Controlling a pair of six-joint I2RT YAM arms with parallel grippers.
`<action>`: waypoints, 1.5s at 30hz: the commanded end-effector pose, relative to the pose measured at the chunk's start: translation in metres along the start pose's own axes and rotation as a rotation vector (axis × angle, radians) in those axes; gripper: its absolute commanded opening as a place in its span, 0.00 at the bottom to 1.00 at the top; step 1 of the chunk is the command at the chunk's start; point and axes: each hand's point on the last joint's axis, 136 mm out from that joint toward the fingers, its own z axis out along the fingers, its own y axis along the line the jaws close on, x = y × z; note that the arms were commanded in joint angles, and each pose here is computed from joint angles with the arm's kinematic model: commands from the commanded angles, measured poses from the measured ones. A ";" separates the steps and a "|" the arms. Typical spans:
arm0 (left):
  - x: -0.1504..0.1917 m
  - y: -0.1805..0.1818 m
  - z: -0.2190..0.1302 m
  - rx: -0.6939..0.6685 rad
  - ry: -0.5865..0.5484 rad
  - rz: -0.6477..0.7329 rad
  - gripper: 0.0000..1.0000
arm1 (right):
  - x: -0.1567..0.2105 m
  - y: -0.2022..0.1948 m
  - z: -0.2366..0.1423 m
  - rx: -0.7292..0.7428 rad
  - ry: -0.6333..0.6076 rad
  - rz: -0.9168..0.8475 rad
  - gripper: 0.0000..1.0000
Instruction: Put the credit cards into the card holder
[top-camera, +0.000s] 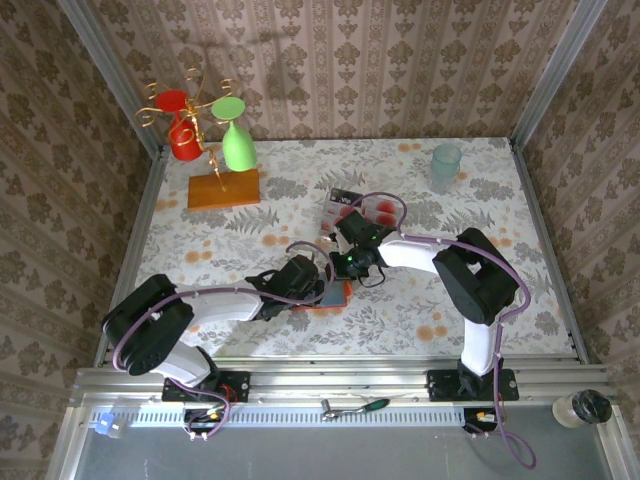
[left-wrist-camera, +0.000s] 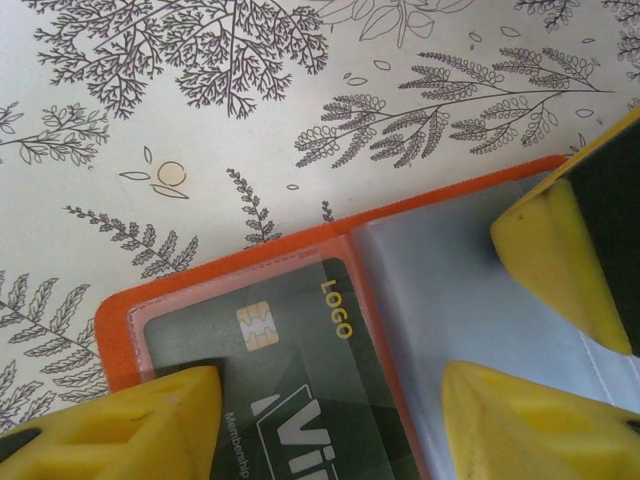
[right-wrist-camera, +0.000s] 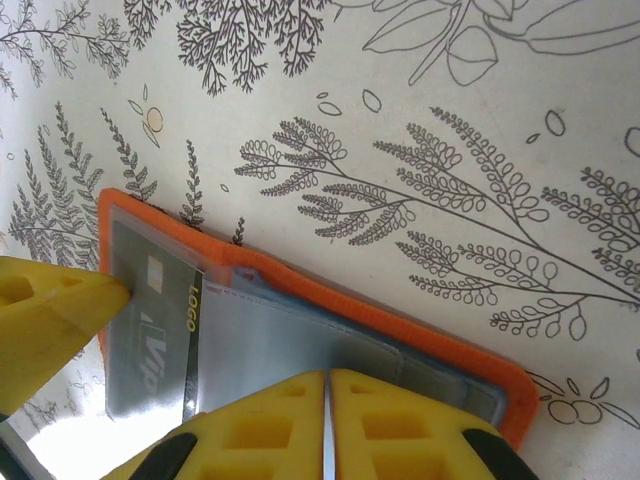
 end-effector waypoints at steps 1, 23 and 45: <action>0.018 0.006 0.006 -0.024 0.042 0.031 0.58 | 0.007 0.000 0.002 -0.014 0.022 0.016 0.14; 0.024 0.009 0.008 -0.033 0.042 0.030 0.58 | 0.011 -0.010 -0.016 -0.026 -0.062 0.072 0.41; 0.013 0.005 -0.001 -0.016 -0.007 0.028 0.65 | 0.009 -0.005 -0.020 0.004 -0.037 0.010 0.04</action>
